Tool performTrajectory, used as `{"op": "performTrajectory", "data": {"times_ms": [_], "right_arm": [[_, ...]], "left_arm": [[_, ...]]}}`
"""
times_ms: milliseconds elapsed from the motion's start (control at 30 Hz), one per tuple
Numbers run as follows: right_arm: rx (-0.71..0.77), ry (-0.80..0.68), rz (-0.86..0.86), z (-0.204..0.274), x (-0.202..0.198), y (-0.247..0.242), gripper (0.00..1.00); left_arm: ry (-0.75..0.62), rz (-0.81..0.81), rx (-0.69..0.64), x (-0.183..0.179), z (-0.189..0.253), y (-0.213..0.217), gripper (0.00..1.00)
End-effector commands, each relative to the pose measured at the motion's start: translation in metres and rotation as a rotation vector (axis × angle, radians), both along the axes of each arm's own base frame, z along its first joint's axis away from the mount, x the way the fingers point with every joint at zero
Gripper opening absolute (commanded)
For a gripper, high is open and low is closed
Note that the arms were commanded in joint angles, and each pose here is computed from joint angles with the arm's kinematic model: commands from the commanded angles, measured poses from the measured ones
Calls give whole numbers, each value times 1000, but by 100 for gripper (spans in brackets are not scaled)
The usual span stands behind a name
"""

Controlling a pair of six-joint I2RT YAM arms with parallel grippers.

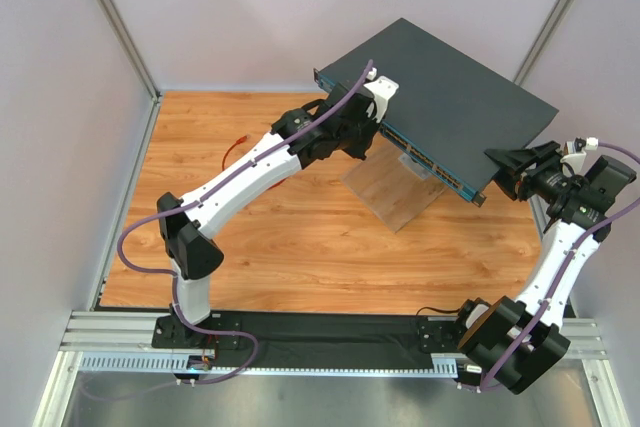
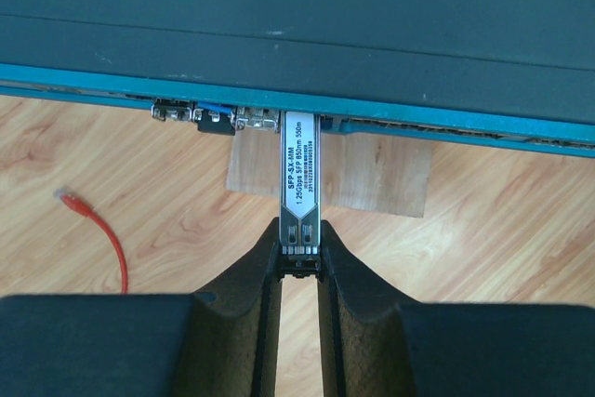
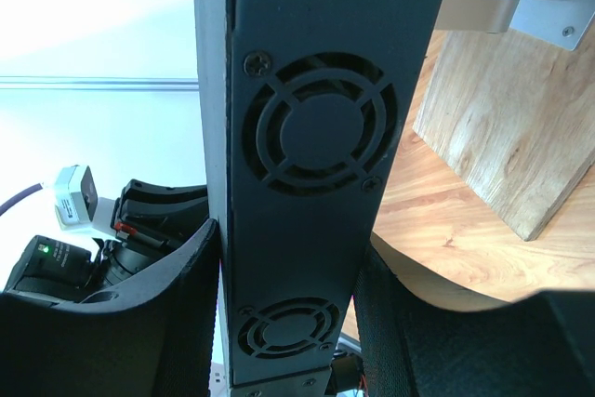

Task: Insert the plug into the switch port

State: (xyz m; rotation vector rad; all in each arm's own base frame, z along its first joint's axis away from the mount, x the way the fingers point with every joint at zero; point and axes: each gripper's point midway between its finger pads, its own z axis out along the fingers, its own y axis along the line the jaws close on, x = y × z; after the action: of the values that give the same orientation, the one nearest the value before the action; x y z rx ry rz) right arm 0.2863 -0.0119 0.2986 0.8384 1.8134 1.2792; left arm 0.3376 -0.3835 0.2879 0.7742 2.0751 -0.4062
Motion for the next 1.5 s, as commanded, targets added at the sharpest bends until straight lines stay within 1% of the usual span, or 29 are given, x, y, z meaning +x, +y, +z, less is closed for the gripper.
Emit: {"op": "performTrajectory", "data": {"times_ms": [0, 600, 1000, 1233, 1467], "right_arm": [[-121, -81, -12, 5, 6, -4, 0], [-121, -80, -8, 4, 5, -4, 0], [-119, -78, -6, 4, 6, -4, 0], [-119, -75, -5, 3, 6, -4, 0], [-122, -76, -4, 2, 7, -4, 0]], "left_arm": [[-54, 24, -35, 8, 21, -4, 0], [-72, 15, -65, 12, 32, -11, 0], [-51, 0, -53, 17, 16, -21, 0], [-59, -5, -64, 18, 21, -24, 0], [-71, -6, -71, 11, 34, -15, 0]]}}
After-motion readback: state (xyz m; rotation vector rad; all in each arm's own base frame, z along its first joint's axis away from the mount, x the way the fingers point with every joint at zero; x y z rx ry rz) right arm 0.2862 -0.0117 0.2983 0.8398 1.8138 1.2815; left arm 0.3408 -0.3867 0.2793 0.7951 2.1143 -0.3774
